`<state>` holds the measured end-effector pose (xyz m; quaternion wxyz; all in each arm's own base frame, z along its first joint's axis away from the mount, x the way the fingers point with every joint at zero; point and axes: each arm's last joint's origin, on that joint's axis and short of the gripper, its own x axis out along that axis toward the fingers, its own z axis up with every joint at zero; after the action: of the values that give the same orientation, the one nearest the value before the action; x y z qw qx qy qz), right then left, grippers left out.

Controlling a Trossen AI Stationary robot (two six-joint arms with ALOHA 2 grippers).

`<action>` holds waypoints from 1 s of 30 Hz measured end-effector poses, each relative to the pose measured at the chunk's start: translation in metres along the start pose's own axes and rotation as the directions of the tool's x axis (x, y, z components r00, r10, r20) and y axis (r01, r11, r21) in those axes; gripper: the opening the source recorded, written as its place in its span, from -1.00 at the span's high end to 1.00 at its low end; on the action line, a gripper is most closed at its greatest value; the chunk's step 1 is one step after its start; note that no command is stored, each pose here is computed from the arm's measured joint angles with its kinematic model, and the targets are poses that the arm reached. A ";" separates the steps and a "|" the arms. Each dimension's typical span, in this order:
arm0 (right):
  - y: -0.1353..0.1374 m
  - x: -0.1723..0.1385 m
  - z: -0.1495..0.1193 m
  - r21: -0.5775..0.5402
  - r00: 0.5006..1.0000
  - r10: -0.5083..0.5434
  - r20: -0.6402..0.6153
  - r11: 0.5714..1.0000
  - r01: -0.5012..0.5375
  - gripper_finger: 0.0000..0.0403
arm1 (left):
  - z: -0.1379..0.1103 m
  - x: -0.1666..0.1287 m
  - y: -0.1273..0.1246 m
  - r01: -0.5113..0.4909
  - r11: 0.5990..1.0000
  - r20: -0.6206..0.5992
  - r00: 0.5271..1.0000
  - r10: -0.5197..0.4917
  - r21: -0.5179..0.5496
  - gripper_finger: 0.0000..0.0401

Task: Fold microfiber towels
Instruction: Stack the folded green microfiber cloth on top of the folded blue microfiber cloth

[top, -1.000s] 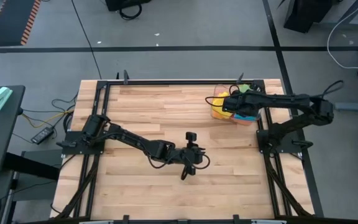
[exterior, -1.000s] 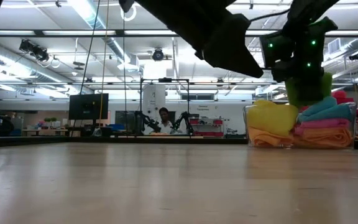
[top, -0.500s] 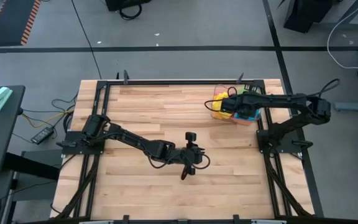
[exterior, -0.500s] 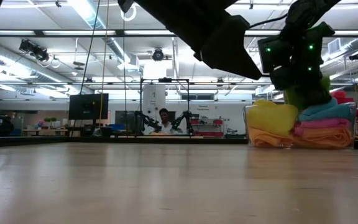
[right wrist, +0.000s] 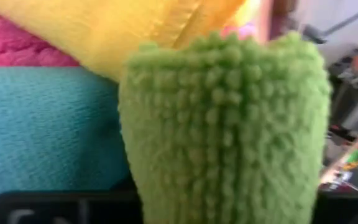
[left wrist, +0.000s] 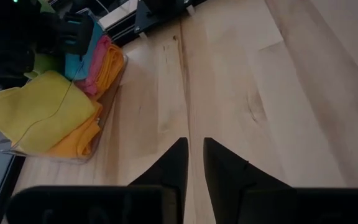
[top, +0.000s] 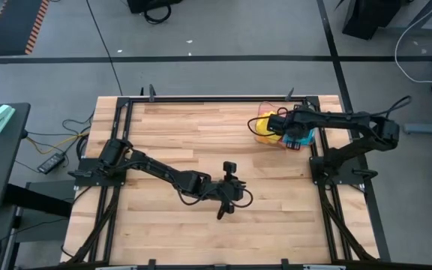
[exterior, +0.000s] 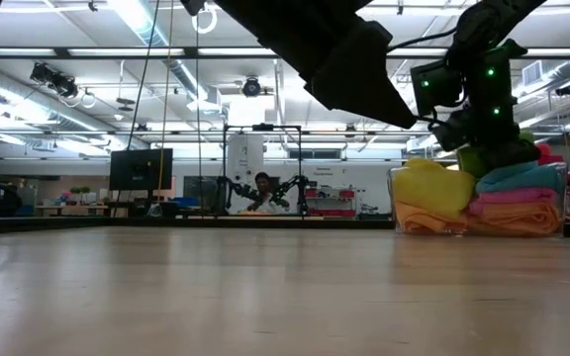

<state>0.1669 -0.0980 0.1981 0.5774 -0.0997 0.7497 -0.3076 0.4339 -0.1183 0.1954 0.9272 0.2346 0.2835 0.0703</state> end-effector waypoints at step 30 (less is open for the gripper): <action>-0.043 -0.039 0.000 0.077 0.928 0.371 0.035 0.925 -0.373 -0.40 | -0.002 0.000 -0.001 0.006 1.000 -0.021 1.000 -0.006 0.012 0.74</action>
<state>0.1705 -0.1127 0.2544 0.6361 0.0653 0.7360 -0.2222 0.4326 -0.1181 0.1934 0.9229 0.2385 0.2945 0.0685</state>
